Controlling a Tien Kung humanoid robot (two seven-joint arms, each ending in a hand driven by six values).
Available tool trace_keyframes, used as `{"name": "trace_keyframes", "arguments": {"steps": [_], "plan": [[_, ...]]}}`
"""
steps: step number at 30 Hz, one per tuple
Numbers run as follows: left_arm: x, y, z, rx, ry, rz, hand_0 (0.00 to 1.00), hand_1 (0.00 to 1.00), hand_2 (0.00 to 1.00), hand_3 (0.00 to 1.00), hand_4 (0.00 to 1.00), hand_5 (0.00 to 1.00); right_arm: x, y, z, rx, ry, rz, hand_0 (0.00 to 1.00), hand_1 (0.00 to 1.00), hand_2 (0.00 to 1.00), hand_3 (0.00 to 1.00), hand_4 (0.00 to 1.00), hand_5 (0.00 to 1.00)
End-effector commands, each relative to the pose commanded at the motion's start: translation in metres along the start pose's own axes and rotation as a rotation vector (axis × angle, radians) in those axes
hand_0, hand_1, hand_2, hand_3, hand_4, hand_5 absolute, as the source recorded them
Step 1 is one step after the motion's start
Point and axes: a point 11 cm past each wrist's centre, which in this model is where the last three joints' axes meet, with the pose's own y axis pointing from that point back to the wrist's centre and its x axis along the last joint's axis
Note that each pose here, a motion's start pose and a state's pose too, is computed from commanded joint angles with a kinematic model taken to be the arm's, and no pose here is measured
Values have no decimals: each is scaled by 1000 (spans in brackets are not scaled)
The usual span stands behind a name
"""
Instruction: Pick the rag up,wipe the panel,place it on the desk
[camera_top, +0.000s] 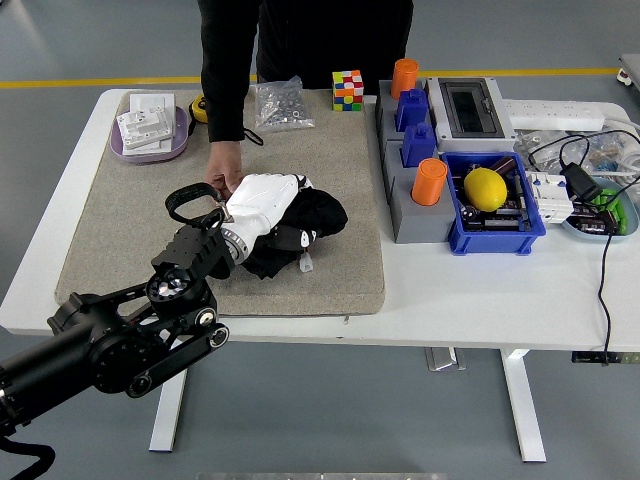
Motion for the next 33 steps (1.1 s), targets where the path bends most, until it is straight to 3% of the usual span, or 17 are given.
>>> {"name": "trace_keyframes", "arguments": {"steps": [11, 22, 33], "plan": [[-3, 0, 3, -4, -1, -5, 242, 121, 480, 362, 133, 2, 0, 0, 0, -1, 2, 3, 695, 459, 641, 619, 998, 701], [2, 2, -10, 23, -13, 11, 243, 122, 481, 365, 154, 2, 1, 0, 2, -5, -4, 8, 695, 458, 642, 619, 998, 702], [0, 11, -22, 38, -24, 11, 241, 119, 475, 360, 116, 2, 4, 0, 7, -12, -11, 14, 694, 458, 642, 619, 998, 702]]}}
